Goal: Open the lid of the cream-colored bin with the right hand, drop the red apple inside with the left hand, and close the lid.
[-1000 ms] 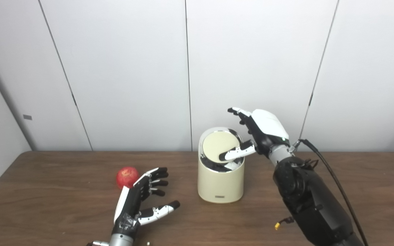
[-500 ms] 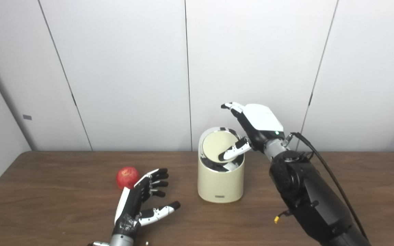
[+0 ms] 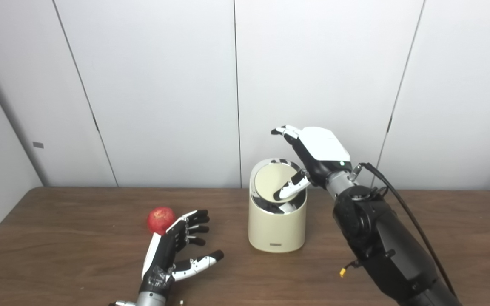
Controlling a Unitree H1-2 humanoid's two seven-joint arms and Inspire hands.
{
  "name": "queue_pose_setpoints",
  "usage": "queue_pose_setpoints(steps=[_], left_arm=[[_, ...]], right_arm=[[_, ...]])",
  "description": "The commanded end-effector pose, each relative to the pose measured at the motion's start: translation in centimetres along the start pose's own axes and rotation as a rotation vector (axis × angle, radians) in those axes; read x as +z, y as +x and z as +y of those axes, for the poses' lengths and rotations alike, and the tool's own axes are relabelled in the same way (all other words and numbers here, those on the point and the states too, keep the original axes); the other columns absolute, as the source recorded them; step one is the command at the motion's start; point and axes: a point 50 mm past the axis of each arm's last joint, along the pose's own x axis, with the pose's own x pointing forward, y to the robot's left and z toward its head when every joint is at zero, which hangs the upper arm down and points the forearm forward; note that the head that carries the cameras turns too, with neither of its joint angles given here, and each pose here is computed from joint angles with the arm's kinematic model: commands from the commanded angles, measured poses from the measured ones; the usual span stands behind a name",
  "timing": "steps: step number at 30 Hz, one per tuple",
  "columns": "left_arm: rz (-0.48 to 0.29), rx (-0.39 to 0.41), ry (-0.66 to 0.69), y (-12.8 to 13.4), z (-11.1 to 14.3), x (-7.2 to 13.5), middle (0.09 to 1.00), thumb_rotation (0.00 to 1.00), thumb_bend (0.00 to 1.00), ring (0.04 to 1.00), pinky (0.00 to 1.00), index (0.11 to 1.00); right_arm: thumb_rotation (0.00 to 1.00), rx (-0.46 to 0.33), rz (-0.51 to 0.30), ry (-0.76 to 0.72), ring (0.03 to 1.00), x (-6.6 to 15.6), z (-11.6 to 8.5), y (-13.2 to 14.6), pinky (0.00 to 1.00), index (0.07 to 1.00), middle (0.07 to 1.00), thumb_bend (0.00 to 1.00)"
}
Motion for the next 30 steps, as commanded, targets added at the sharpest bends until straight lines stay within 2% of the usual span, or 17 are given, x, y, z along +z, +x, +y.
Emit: queue_pose_setpoints(steps=[1,7,11,18,22,26,30], left_arm=[[-0.073,0.004,0.001,1.0,0.3,1.3,0.777,0.02,0.72,0.72,0.6,0.795],[-0.066,0.0,0.009,1.1,0.2,1.2,0.778,0.02,0.71,0.722,0.61,0.795],[-0.072,-0.003,0.002,1.2,0.1,1.1,0.778,0.03,0.72,0.721,0.61,0.794],[-0.067,-0.005,0.003,1.2,0.1,1.1,0.777,0.04,0.72,0.725,0.61,0.794],[-0.068,-0.008,0.002,1.2,0.1,1.1,0.777,0.04,0.72,0.721,0.6,0.795],[-0.071,-0.007,0.0,1.2,0.1,1.1,0.778,0.03,0.71,0.723,0.61,0.797],[-0.073,-0.006,0.0,1.1,0.2,1.2,0.775,0.03,0.72,0.719,0.6,0.793]], right_arm=[[0.14,0.013,0.046,-0.062,0.795,-1.5,-0.5,0.1,0.64,0.862,0.911,0.9],[0.18,-0.053,0.018,0.032,0.77,-1.6,-1.6,-0.1,0.63,0.849,0.869,0.85],[0.22,-0.111,0.002,0.086,0.788,-1.8,-3.0,-0.6,0.65,0.845,0.861,0.81],[0.21,-0.198,-0.002,0.112,0.775,-2.7,-4.6,-1.3,0.59,0.821,0.841,0.79],[0.23,-0.208,0.032,0.124,0.751,-3.7,-4.8,-2.0,0.57,0.823,0.837,0.77],[0.24,-0.228,0.054,0.164,0.765,-4.8,-4.7,-3.2,0.59,0.83,0.841,0.74],[0.2,-0.259,0.063,0.251,0.71,-5.6,-4.2,-4.5,0.53,0.81,0.833,0.75]])
